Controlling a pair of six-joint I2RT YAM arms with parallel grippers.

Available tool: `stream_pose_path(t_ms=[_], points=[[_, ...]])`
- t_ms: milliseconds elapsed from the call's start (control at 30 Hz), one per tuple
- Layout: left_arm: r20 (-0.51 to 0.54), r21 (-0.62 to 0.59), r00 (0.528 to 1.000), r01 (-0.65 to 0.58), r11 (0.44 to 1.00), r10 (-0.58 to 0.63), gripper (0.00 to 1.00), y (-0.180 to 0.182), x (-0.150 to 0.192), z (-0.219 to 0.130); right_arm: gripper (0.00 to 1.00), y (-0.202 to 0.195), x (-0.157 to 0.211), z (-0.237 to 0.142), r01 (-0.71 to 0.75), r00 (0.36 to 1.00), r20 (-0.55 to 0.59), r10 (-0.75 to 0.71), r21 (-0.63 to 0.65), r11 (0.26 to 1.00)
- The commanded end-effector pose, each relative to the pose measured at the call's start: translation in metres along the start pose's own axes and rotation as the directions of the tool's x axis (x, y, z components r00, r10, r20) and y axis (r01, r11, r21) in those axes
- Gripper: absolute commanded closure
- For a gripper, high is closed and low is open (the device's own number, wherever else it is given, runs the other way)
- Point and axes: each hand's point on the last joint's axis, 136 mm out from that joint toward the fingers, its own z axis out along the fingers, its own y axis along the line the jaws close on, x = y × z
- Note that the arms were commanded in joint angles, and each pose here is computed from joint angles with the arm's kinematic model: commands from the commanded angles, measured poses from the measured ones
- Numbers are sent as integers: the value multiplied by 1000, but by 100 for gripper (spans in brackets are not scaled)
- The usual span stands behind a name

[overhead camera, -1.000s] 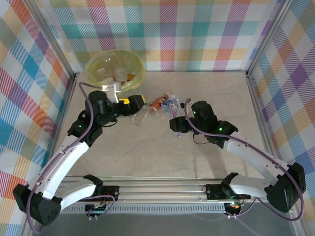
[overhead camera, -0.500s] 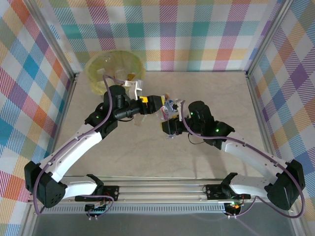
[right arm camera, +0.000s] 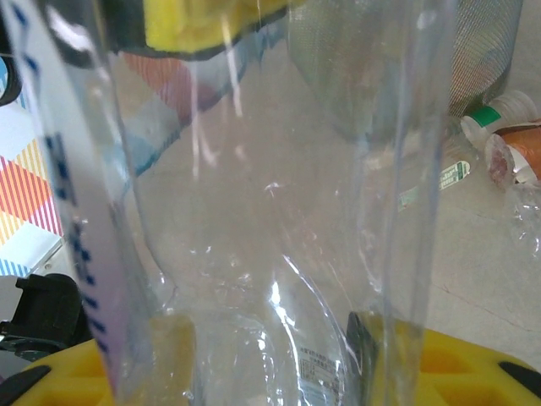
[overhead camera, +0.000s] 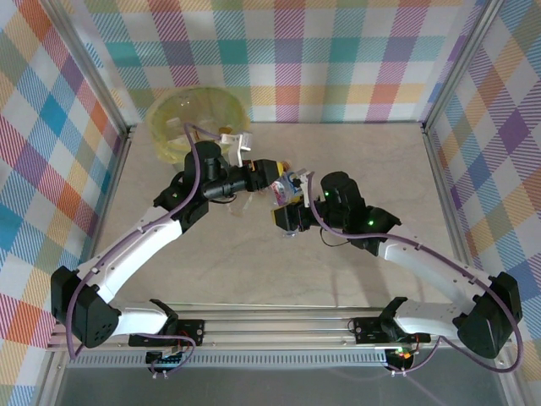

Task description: Put the plastic bottles in the bin

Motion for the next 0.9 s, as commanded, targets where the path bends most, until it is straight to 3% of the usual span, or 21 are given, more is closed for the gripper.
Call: stream_pose_path(t_ms=[0, 233, 300, 433, 633, 867], points=[[18, 52, 999, -32, 998, 31, 60, -19, -9, -3, 51, 13, -20, -3, 45, 998, 50, -43, -31, 998], [49, 9, 998, -49, 999, 49, 90, -15, -14, -9, 45, 10, -20, -2, 35, 998, 43, -34, -13, 999], [68, -9, 996, -60, 998, 61, 93, -14, -18, -12, 35, 9, -21, -3, 31, 999, 41, -31, -2, 1000], [102, -66, 988, -106, 992, 112, 100, -13, -29, -19, 0, 7, -23, -9, 16, 999, 39, -17, 27, 1000], [156, -216, 961, -193, 957, 229, 100, -8, -63, -37, 0, 17, -35, -31, 7, 998, 59, -9, 29, 1000], [262, -403, 897, -234, 885, 356, 100, -2, -135, -82, 0, 18, -41, -61, -9, 993, 119, 0, 78, 997]])
